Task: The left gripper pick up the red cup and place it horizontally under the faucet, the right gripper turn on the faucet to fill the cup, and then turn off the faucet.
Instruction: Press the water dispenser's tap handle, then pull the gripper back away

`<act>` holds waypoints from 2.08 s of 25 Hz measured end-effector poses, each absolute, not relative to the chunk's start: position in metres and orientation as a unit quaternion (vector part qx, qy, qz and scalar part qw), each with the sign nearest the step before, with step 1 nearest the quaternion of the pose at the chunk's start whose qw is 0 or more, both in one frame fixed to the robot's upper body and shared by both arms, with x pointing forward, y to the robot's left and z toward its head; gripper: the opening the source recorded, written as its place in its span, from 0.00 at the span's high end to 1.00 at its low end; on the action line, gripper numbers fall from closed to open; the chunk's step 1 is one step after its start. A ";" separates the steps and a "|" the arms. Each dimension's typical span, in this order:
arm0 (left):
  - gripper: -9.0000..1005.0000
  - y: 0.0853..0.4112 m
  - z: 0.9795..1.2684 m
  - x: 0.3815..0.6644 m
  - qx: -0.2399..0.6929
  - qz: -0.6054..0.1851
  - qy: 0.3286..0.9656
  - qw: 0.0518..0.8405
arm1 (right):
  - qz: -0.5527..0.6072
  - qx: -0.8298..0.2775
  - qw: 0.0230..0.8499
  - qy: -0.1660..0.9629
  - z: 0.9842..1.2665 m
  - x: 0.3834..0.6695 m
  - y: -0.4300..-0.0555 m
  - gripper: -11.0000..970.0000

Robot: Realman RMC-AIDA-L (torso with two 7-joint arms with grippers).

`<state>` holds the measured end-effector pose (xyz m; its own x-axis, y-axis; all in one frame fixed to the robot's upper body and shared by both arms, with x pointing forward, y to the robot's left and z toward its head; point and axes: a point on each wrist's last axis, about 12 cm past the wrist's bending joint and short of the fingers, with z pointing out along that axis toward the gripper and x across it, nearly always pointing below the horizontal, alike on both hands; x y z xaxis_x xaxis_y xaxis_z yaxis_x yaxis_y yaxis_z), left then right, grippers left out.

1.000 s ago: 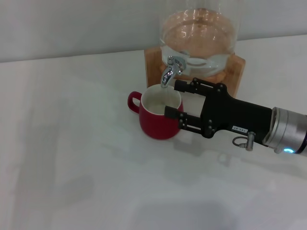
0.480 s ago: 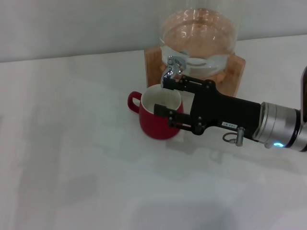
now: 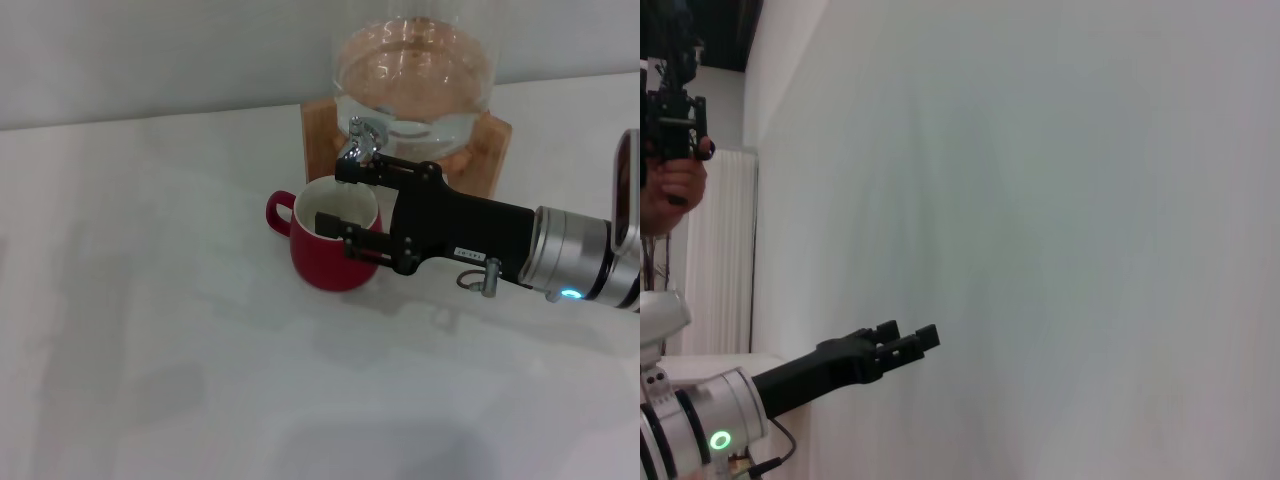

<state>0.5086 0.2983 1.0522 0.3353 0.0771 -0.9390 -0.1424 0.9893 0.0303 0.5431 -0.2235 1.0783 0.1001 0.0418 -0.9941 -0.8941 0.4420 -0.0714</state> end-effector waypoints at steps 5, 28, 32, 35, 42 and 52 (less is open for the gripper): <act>0.12 0.298 1.052 0.509 -0.028 0.067 0.572 0.817 | 0.360 -0.373 0.641 0.566 1.079 0.547 -0.224 0.32; 0.12 0.298 1.053 0.508 -0.028 0.068 0.569 0.819 | 0.338 -0.343 0.653 0.585 1.072 0.542 -0.239 0.32; 0.12 0.298 1.053 0.508 -0.028 0.068 0.570 0.819 | 0.335 -0.340 0.655 0.586 1.072 0.542 -0.241 0.32; 0.12 0.298 1.053 0.508 -0.026 0.067 0.570 0.818 | 0.333 -0.337 0.657 0.587 1.073 0.542 -0.243 0.32; 0.12 0.297 1.052 0.507 -0.023 0.064 0.571 0.818 | 0.327 -0.333 0.662 0.586 1.072 0.541 -0.246 0.32; 0.12 0.297 1.052 0.507 -0.024 0.065 0.571 0.818 | 0.318 -0.331 0.668 0.586 1.072 0.540 -0.250 0.32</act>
<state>0.5068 0.2970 1.0518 0.3393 0.0789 -0.9374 -0.1328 0.9905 0.0353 0.5402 -0.2496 1.0719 0.1105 0.0372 -0.9932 -0.8122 0.5794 -0.0687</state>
